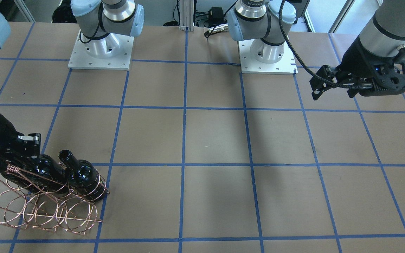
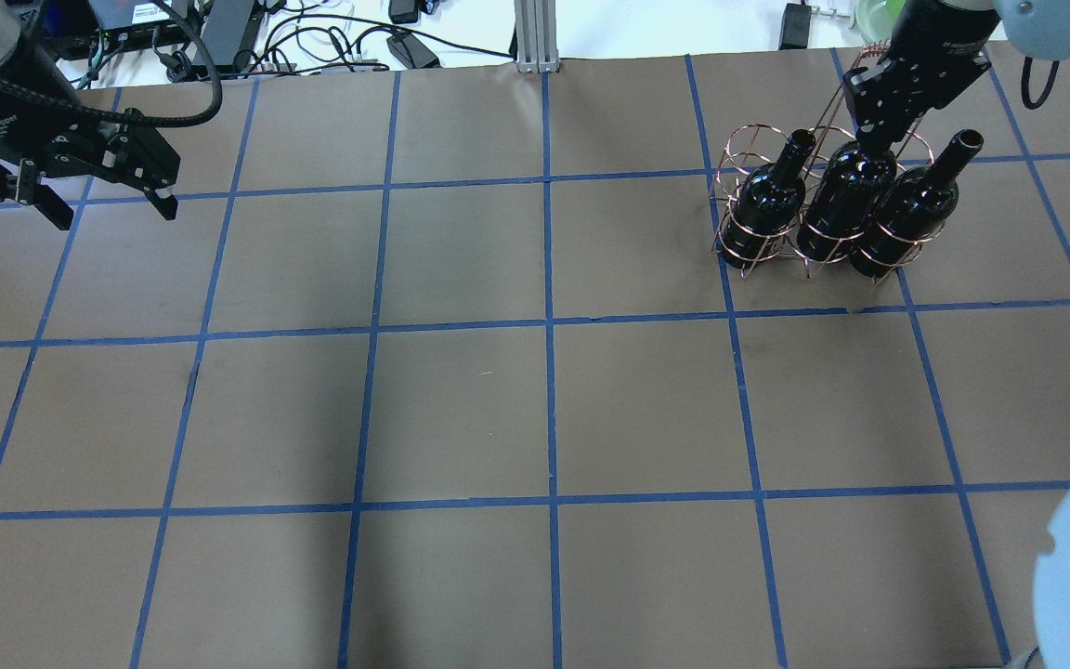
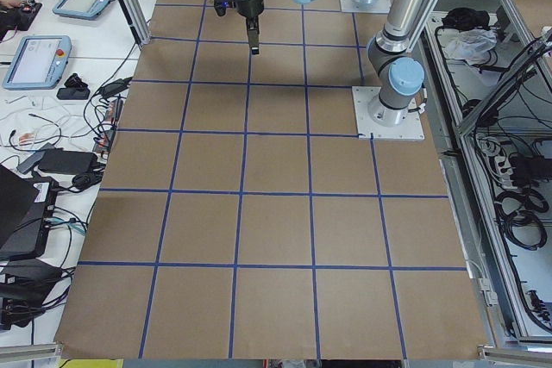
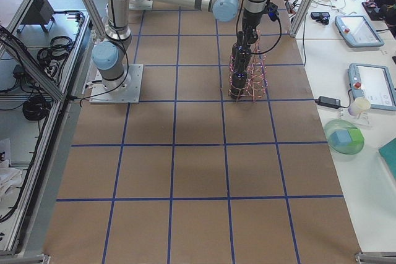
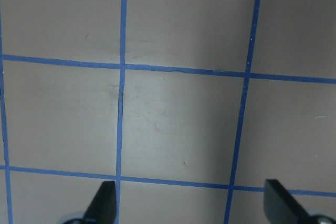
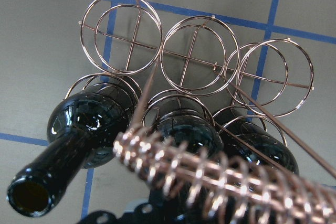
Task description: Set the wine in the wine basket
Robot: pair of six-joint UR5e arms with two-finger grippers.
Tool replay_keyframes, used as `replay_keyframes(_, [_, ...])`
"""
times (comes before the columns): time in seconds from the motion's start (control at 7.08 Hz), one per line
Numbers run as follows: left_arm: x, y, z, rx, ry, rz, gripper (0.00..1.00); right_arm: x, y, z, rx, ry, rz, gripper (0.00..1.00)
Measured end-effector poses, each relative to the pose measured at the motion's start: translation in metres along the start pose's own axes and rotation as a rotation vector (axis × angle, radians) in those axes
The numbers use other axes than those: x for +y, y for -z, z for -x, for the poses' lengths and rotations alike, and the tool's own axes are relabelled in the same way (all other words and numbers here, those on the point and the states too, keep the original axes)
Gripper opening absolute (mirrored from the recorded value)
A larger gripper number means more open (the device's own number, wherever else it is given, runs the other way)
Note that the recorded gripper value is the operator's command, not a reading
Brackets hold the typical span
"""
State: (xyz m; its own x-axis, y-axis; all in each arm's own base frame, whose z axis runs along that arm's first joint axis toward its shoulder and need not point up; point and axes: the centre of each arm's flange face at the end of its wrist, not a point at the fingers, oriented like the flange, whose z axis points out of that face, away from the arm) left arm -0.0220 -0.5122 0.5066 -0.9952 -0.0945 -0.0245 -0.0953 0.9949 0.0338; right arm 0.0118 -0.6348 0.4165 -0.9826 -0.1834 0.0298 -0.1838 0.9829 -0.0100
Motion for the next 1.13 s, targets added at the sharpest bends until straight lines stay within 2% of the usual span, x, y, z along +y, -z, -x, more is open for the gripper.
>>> replay_keyframes(0.14, [0.006, 0.007, -0.007, 0.017, 0.018, -0.017, 1.00, 0.002, 0.000, -0.001, -0.001, -0.005, 0.002, 1.00])
replay_keyframes(0.42, [0.018, 0.018, -0.034, 0.017, 0.004, -0.040, 1.00, 0.008, 0.013, 0.001, 0.004, -0.008, -0.011, 1.00])
replay_keyframes(0.71, [0.029, 0.027, -0.051, 0.011, -0.022, -0.057, 1.00, 0.032, 0.056, 0.022, 0.013, 0.003, -0.040, 1.00])
replay_keyframes(0.99, [0.033, 0.027, -0.053, 0.009, -0.027, -0.054, 1.00, 0.080, 0.104, 0.066, 0.003, -0.019, -0.019, 1.00])
replay_keyframes(1.13, [0.033, 0.027, -0.053, 0.008, -0.028, -0.053, 1.00, 0.115, 0.124, 0.090, -0.008, -0.046, -0.023, 1.00])
